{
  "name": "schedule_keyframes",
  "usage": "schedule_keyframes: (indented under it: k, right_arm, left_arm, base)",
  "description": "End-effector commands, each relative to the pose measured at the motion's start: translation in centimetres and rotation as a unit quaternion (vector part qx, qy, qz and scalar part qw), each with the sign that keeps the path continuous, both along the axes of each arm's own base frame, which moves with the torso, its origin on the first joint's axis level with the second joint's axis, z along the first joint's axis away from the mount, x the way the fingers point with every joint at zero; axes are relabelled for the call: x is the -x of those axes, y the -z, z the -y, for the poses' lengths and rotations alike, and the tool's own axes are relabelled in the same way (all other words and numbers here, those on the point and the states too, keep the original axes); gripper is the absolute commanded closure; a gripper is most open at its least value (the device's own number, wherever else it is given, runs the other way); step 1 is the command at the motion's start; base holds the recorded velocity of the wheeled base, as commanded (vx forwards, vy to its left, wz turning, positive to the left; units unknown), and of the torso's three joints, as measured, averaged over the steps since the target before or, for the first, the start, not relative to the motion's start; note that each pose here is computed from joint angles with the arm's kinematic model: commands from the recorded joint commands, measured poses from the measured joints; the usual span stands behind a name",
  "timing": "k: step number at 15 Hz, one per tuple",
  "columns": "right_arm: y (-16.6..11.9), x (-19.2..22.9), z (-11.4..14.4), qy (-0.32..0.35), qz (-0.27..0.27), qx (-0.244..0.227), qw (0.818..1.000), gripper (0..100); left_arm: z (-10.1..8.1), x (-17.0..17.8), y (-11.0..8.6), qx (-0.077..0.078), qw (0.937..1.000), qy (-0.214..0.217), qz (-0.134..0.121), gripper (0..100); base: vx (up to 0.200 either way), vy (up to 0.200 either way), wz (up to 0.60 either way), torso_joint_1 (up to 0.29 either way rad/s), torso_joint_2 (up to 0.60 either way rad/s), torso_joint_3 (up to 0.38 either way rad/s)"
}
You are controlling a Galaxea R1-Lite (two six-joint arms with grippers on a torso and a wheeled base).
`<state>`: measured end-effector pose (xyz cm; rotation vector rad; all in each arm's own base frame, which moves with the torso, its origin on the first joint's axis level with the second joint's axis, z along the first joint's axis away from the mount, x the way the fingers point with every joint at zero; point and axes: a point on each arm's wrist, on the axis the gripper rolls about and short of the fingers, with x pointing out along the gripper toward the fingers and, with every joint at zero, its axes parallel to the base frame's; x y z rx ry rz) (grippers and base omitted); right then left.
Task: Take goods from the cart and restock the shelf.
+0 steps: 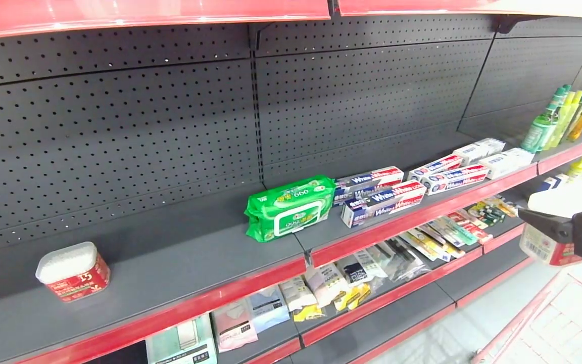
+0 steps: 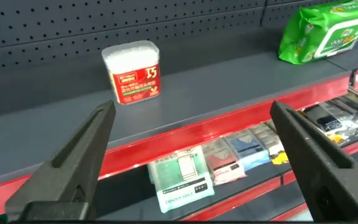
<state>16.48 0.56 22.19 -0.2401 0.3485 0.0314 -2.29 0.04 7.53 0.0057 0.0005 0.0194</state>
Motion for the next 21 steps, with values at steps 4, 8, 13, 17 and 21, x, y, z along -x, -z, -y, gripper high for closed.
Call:
schedule_keyframes:
  k: [4,8,13,17,21]
  right_arm:
    - [0.0,0.1,0.0,0.001,0.001,-0.001,1.000,100]
    - [0.1,0.2,0.1,0.002,0.000,-0.001,1.000,100]
    - [0.5,0.9,0.2,0.008,-0.001,-0.002,1.000,100]
    - [0.8,2.7,0.3,0.011,0.016,-0.021,1.000,100]
    - [1.7,2.8,0.1,0.004,0.034,-0.032,0.999,100]
  left_arm:
    - [0.0,0.0,0.0,0.000,1.0000,0.000,-0.001,0]
    - [0.0,0.0,0.0,0.000,1.0000,-0.001,-0.001,0]
    - [0.0,0.0,0.0,-0.001,1.0000,-0.001,-0.001,0]
    - [0.0,0.0,0.0,-0.001,1.0000,0.000,-0.001,0]
    - [0.0,0.0,0.0,-0.002,1.0000,-0.003,-0.001,0]
  base:
    - [0.000,0.000,0.60,-0.001,0.00,0.001]
    - [0.000,0.000,0.60,0.004,0.00,0.000]
    - [0.000,0.000,0.12,0.000,0.00,0.000]
    - [0.000,0.000,0.00,0.000,0.00,0.000]
    - [0.000,0.000,0.00,0.000,0.00,0.000]
